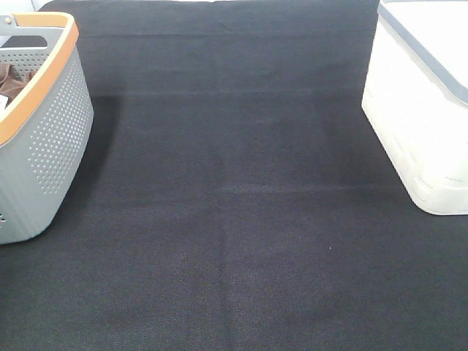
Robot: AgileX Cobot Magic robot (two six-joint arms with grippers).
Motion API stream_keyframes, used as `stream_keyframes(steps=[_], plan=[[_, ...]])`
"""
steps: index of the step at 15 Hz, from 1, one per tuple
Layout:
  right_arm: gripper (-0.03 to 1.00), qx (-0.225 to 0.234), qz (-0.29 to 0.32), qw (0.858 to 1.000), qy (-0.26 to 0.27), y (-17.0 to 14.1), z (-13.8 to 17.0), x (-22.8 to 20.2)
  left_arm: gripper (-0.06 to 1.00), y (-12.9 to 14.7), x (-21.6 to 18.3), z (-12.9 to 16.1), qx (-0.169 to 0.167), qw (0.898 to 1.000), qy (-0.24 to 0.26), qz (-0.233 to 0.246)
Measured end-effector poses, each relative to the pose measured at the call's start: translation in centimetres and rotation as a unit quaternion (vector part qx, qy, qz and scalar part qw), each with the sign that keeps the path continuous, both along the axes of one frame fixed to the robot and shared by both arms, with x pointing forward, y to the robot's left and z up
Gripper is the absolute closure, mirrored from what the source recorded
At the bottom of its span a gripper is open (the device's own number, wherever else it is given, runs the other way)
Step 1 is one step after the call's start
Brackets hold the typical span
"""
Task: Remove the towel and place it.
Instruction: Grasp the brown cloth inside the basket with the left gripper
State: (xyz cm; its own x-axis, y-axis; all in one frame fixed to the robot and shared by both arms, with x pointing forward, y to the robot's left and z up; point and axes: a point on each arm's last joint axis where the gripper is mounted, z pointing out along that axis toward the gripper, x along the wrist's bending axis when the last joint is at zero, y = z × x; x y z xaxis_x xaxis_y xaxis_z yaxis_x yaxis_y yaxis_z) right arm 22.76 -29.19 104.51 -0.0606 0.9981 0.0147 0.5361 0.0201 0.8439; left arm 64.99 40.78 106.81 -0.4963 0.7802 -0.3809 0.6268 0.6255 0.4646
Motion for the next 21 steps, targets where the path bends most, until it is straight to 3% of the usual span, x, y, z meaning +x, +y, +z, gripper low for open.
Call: stream_keyframes(steps=[5, 14, 16, 17, 18, 21], plan=[[0.23, 0.0, 0.0, 1.0, 0.0, 0.0, 0.0, 0.0, 0.29, 0.3, 2.1, -3.4, -0.033, 0.997, 0.064, -0.012], [0.23, 0.0, 0.0, 1.0, 0.0, 0.0, 0.0, 0.0, 0.29, 0.1, 4.8, -8.2, -0.107, 0.993, 0.042, 0.019], [0.23, 0.0, 0.0, 1.0, 0.0, 0.0, 0.0, 0.0, 0.29, 0.1, 5.0, -8.6, -0.111, 0.993, 0.038, 0.022], [0.23, 0.0, 0.0, 1.0, 0.0, 0.0, 0.0, 0.0, 0.37, 0.2, 5.3, -8.9, -0.114, 0.993, 0.027, 0.028], [0.23, 0.0, 0.0, 1.0, 0.0, 0.0, 0.0, 0.0, 0.37, 0.2, 5.3, -8.9, -0.114, 0.993, 0.027, 0.028], [0.23, 0.0, 0.0, 1.0, 0.0, 0.0, 0.0, 0.0, 0.61, 0.2, 5.5, -8.8, -0.106, 0.994, 0.016, 0.022]])
